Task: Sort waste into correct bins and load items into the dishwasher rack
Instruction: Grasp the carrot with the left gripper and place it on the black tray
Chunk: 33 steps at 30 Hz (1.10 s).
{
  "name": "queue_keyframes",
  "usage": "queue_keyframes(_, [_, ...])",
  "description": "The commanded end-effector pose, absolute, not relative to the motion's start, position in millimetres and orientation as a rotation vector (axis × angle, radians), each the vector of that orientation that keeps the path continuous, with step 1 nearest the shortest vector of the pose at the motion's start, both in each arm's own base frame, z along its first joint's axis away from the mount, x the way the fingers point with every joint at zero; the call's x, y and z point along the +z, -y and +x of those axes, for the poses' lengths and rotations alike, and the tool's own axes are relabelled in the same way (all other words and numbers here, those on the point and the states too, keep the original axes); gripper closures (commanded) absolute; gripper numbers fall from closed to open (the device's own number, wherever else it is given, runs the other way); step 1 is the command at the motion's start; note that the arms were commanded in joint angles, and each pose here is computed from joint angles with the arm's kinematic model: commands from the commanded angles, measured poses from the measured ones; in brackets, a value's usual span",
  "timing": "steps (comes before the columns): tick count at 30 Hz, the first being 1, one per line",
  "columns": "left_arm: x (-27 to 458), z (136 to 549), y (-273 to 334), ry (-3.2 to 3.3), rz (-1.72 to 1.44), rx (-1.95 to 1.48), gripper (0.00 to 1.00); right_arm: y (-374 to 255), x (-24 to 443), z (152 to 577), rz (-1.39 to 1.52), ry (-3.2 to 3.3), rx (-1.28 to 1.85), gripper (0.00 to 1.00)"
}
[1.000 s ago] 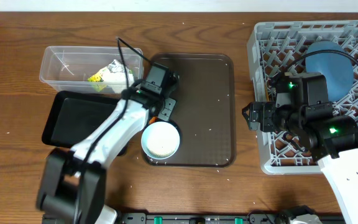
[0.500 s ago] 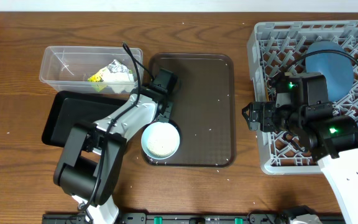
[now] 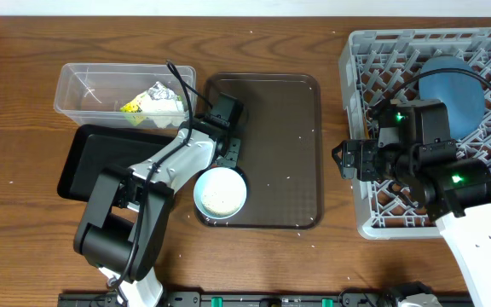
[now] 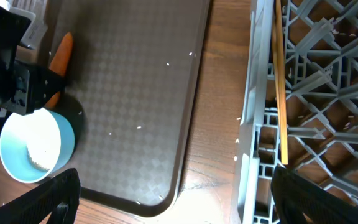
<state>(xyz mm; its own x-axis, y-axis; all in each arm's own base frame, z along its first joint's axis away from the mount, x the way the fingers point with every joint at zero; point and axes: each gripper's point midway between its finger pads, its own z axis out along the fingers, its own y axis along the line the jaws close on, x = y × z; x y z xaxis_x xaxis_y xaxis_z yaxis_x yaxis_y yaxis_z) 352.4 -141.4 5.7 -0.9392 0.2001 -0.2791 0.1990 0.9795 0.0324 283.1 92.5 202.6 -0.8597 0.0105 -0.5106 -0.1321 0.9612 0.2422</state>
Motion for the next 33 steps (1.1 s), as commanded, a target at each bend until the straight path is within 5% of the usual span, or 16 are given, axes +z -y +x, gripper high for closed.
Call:
queue_keyframes(1, [7.6, 350.4, 147.7, -2.848, 0.282, -0.054, 0.67, -86.9, 204.2, 285.5, -0.051, -2.579, 0.363, 0.08])
queue_keyframes(18, [146.4, 361.7, 159.0, -2.507, 0.277, -0.230, 0.81, -86.8, 203.5, 284.5, -0.050, -2.584, 0.363, 0.09])
queue_keyframes(33, [200.3, 276.7, 1.5, -2.555, -0.300, 0.183, 0.81, -86.2, 201.8, 281.9, -0.058, -2.596, 0.358, 0.08])
